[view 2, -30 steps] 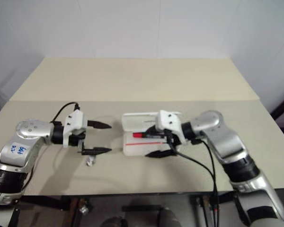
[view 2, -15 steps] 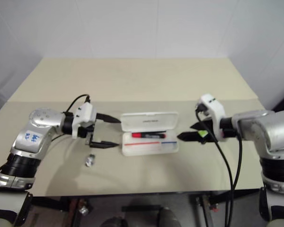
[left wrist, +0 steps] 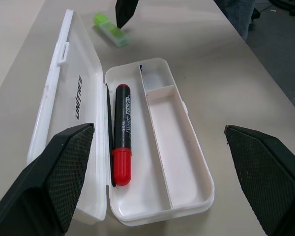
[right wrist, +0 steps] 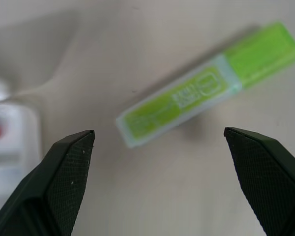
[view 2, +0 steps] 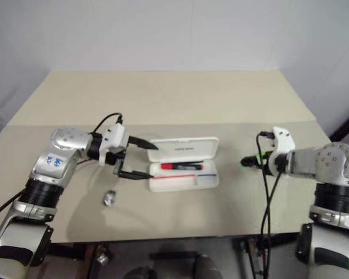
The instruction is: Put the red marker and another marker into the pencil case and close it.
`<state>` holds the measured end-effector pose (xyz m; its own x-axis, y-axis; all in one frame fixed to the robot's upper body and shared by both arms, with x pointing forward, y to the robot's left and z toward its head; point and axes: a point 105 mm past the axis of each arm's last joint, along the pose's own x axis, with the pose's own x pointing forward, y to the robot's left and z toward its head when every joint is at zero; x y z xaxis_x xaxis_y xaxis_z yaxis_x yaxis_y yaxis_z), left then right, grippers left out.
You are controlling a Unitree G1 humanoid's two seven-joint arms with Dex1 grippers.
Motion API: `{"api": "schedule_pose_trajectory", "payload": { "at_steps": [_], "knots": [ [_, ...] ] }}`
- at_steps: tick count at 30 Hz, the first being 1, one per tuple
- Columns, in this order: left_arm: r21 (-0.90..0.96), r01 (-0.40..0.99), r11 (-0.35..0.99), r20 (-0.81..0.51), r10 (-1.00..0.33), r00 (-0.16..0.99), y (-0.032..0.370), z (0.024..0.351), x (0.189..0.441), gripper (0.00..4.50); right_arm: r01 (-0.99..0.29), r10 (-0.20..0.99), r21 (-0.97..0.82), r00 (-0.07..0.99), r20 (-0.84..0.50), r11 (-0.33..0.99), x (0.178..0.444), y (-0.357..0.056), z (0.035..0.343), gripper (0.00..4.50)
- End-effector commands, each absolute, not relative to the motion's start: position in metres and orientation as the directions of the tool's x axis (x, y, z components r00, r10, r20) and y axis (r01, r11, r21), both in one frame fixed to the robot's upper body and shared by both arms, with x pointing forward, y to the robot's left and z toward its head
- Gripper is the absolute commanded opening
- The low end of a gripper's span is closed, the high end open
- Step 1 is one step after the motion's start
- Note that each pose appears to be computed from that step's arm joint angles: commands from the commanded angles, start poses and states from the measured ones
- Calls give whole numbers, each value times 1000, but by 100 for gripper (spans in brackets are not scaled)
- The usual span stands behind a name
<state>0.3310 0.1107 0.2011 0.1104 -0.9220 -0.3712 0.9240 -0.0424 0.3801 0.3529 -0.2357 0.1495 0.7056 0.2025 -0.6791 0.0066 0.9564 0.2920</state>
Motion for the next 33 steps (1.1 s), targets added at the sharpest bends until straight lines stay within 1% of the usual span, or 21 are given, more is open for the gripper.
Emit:
{"api": "schedule_pose_trajectory", "payload": {
  "at_steps": [1, 5, 7, 12, 15, 22, 27, 33],
  "knots": [
    [424, 904, -55, -361, -926, 113, 110, 210, 328, 450, 75, 144, 295, 741, -655, 953, 357, -240, 165, 446],
    [428, 902, -49, -359, -925, 120, 111, 211, 327, 450, 153, 101, 307, 732, -674, 939, 362, -240, 165, 446],
    [430, 902, -46, -358, -926, 123, 111, 210, 326, 450, 173, 83, 301, 730, -678, 938, 366, -235, 169, 446],
    [432, 901, -41, -353, -927, 127, 112, 209, 323, 450, 242, 5, 248, 707, -707, 938, 369, -236, 167, 446],
    [432, 901, -38, -352, -927, 129, 112, 207, 322, 450, 253, -38, 180, 671, -740, 951, 368, -236, 160, 446],
    [433, 901, -27, -345, -929, 138, 112, 208, 320, 450, 317, -97, 166, 670, -736, 934, 372, -218, 154, 446],
    [432, 902, -11, -341, -928, 152, 114, 208, 318, 450, 338, -102, 179, 670, -736, 924, 376, -203, 152, 446],
    [431, 902, -3, -349, -923, 163, 118, 208, 316, 450, 385, -165, 148, 668, -726, 911, 379, -204, 153, 446]
  ]
}}
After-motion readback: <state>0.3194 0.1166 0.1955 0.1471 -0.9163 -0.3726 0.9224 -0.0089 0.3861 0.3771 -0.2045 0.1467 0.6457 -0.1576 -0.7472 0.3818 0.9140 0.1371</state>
